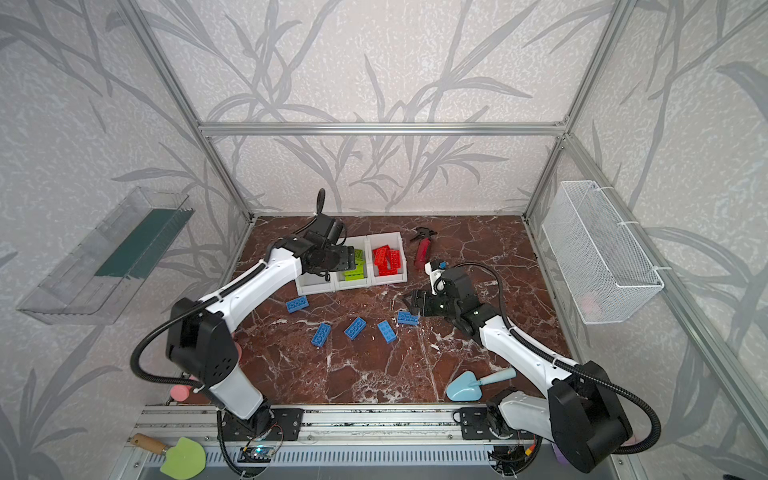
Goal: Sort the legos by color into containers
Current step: 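Carry the lime-green brick with the left gripper into the middle compartment and release, then withdraw the left gripper while the right gripper grasps a blue brick near the spray bottle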
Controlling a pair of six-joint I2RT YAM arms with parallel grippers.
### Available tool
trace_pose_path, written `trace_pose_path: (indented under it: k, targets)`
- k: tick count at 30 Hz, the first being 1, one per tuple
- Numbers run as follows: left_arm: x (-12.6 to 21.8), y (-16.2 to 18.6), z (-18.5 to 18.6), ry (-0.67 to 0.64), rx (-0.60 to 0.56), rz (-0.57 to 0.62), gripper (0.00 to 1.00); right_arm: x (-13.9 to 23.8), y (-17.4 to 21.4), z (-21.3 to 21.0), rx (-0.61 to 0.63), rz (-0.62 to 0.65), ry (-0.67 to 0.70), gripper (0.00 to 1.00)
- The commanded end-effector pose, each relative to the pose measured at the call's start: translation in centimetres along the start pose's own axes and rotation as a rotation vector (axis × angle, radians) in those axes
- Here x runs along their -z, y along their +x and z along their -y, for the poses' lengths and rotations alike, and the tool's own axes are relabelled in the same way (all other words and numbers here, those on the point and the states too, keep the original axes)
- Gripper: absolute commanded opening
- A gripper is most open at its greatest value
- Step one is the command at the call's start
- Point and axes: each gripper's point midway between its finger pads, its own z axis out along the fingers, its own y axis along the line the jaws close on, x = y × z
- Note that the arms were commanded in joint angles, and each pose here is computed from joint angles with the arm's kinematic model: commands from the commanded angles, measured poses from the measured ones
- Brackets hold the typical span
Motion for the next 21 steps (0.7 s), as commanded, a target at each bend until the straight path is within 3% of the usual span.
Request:
trace_pose_path:
  k: [1,7,11,21]
  targets:
    - [4.2,0.2,0.2,0.088,0.037,0.062,0.85,1.2,-2.0,0.2,-0.005,-0.002,0.043,0.82]
    - [10.3,2.3,-0.9,0.186,-0.021,0.132,0.91,2.5,-4.0,3.9,0.015,-0.033,0.214,0.83]
    - [12.8,4.0,-2.5,0.174,-0.071,0.144,0.91,2.8,-4.6,7.1,0.033,-0.051,0.351,0.84]
    - [11.8,10.7,-4.8,0.196,-0.107,0.115,0.92,0.8,-2.9,15.9,-0.075,-0.169,0.538,0.88]
